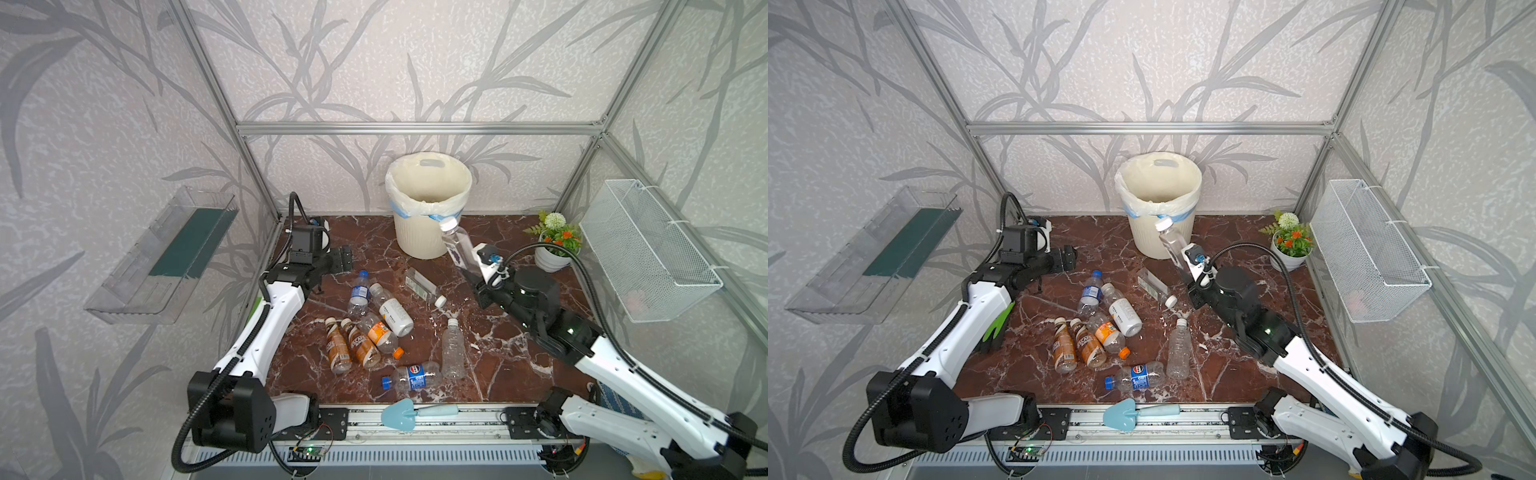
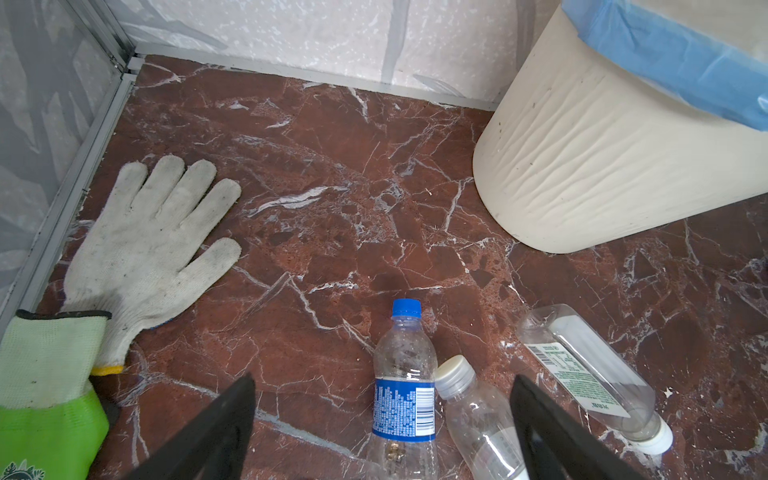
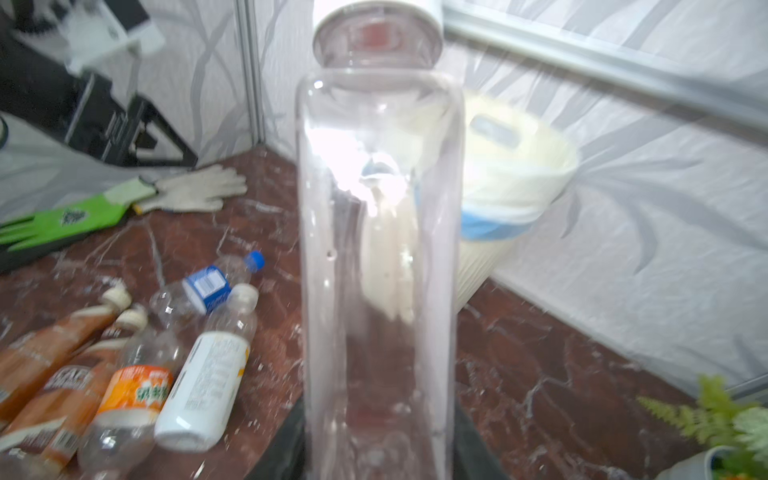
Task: Throw the plastic bottles in the bin
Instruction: 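Lift the clear bottle with the right gripper up over the bin, then open the right gripper over the bin while the left gripper reaches toward the blue-capped bottle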
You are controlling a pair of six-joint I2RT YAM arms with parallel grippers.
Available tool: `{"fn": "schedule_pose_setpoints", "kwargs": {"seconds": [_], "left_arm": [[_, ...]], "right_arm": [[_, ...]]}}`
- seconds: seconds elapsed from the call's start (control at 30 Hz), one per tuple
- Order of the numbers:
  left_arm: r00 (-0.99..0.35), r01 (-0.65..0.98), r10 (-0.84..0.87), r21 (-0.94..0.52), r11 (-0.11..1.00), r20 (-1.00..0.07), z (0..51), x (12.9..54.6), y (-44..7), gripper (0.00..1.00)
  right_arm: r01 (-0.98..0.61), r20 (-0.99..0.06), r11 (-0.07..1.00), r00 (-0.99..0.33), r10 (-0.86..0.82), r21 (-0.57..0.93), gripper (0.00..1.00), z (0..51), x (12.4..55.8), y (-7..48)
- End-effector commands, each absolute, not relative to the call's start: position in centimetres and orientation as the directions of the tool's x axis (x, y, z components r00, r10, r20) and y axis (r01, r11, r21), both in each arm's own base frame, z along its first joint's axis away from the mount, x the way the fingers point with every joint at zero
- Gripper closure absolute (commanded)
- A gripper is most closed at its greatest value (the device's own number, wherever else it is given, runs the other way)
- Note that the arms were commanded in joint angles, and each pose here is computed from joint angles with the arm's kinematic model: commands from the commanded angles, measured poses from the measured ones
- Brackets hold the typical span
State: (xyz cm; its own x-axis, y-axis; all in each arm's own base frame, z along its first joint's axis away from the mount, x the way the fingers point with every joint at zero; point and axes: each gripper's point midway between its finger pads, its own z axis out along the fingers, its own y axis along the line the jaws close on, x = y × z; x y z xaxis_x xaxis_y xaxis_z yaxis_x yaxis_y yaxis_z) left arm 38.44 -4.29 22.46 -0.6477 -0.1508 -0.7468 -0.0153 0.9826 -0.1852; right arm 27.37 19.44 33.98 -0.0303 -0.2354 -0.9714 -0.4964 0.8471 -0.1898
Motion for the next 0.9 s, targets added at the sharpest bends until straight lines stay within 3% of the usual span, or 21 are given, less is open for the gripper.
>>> {"fn": "schedule_pose_setpoints", "kwargs": {"seconds": [0.0, 0.07, 0.13, 0.27, 0.33, 0.37, 0.43, 0.47, 0.6, 0.87], "left_arm": [[-0.623, -0.027, -0.170, -0.196, 0.980, -0.763, 23.2, 38.8, -4.1, 0.05], [-0.618, -0.028, -0.173, -0.198, 0.980, -0.767, 23.4, 38.8, -4.0, 0.05], [-0.619, -0.026, -0.174, -0.201, 0.979, -0.766, 23.4, 38.8, -4.1, 0.05], [-0.616, -0.029, -0.171, -0.195, 0.980, -0.769, 23.5, 38.7, -4.0, 0.05], [-0.618, -0.036, -0.169, -0.187, 0.982, -0.768, 23.5, 38.7, -3.8, 0.05], [-0.622, -0.034, -0.165, -0.185, 0.982, -0.765, 23.5, 38.6, -3.8, 0.05], [-0.631, -0.024, -0.161, -0.189, 0.982, -0.759, 23.4, 38.5, -4.0, 0.05], [-0.641, -0.016, -0.154, -0.188, 0.982, -0.752, 23.3, 38.4, -4.2, 0.05], [-0.653, -0.012, -0.155, -0.194, 0.981, -0.741, 23.3, 38.3, -4.7, 0.05], [-0.756, -0.054, -0.211, -0.262, 0.964, -0.620, 19.6, 37.5, -5.7, 0.04]], "right_arm": [[-0.359, -0.959, 0.911, 0.262, -0.110, -0.203, 0.58, 42.6, 26.5, 16.8], [-0.332, -0.933, 0.918, 0.346, -0.096, -0.218, 0.58, 45.8, 26.3, 16.5], [-0.335, -0.934, 0.920, 0.350, -0.078, -0.202, 0.57, 48.3, 27.9, 16.7], [-0.535, -0.997, 0.845, 0.056, 0.057, 0.018, 0.57, 49.9, 36.9, 19.7], [-0.537, -0.997, 0.843, -0.073, -0.016, 0.025, 0.54, 48.3, 42.1, 21.8], [-0.538, -0.989, 0.842, -0.136, -0.053, 0.029, 0.49, 47.3, 44.3, 22.5], [-0.572, -0.972, 0.818, -0.223, -0.080, 0.064, 0.13, 45.6, 46.5, 23.5], [-0.593, -0.970, 0.803, -0.227, -0.091, 0.063, 0.01, 45.3, 46.6, 23.8], [-0.571, -0.995, 0.820, -0.095, -0.028, 0.032, 0.01, 46.9, 45.0, 22.4], [-0.469, -0.996, 0.883, -0.087, -0.021, 0.022, 0.01, 45.9, 40.3, 16.6]]}}
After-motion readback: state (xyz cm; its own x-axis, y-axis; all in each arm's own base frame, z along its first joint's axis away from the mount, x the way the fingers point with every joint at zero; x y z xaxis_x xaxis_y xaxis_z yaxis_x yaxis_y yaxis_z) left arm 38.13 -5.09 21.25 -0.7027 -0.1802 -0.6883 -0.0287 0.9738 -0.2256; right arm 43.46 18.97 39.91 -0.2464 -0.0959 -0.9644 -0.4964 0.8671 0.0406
